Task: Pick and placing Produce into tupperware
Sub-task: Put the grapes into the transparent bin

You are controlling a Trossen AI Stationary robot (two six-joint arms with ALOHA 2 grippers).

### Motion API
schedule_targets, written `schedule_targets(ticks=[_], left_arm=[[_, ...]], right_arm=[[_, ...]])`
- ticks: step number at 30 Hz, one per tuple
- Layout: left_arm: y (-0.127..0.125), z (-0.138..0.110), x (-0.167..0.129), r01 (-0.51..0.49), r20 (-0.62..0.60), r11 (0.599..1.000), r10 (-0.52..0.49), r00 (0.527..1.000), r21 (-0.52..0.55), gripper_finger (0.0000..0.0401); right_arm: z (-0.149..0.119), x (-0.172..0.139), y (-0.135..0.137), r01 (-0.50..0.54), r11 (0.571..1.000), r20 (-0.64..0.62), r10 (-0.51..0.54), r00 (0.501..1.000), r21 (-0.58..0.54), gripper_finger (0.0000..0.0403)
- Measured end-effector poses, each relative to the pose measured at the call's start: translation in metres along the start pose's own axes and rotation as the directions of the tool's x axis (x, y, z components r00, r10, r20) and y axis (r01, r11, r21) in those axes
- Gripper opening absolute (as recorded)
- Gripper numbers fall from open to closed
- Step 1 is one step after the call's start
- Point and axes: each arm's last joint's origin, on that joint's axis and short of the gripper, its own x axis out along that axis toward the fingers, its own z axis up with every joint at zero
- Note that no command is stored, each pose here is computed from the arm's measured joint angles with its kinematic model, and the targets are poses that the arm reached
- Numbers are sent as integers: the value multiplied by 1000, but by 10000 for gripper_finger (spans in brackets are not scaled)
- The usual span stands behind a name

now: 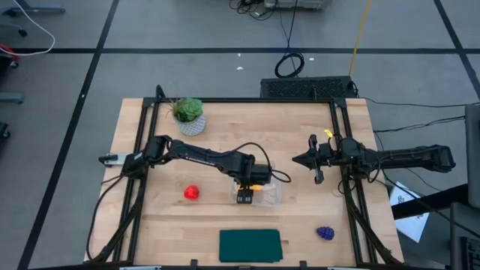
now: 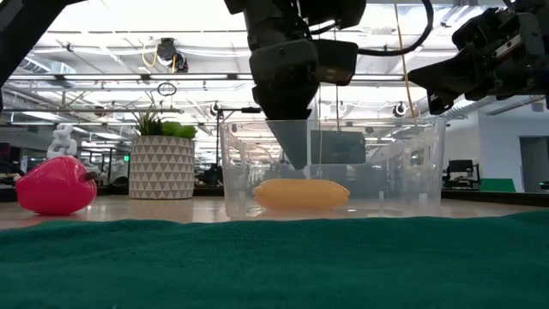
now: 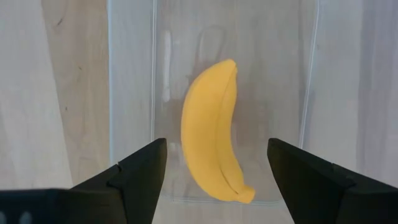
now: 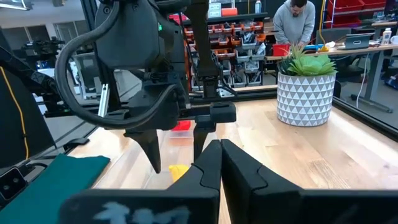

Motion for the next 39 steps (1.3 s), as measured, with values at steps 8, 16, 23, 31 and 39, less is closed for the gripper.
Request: schedule_targets(ticks=[8,16,23,31,39], left_arm=[[1,-3,0,-2,-28,1000,2,1000,5,285],[3,-5,-2,-23,-50,1000,23,998,7,285],[4,-5,-24,-46,1,999,46,999,8,285],[4,-4,-24,-52,6,999,52,999,12,285],[4,-4,-24,-52,6,998,52,999,19,280]], right_arm=[[0,0,0,0,1000,0,0,1000,0,0],[0,0,0,0,1000,0,0,1000,0,0],[0,0,0,0,1000,0,0,1000,0,0],[0,0,0,0,1000,1,0,1000,0,0],[0,0,0,0,1000,1,0,1000,0,0]])
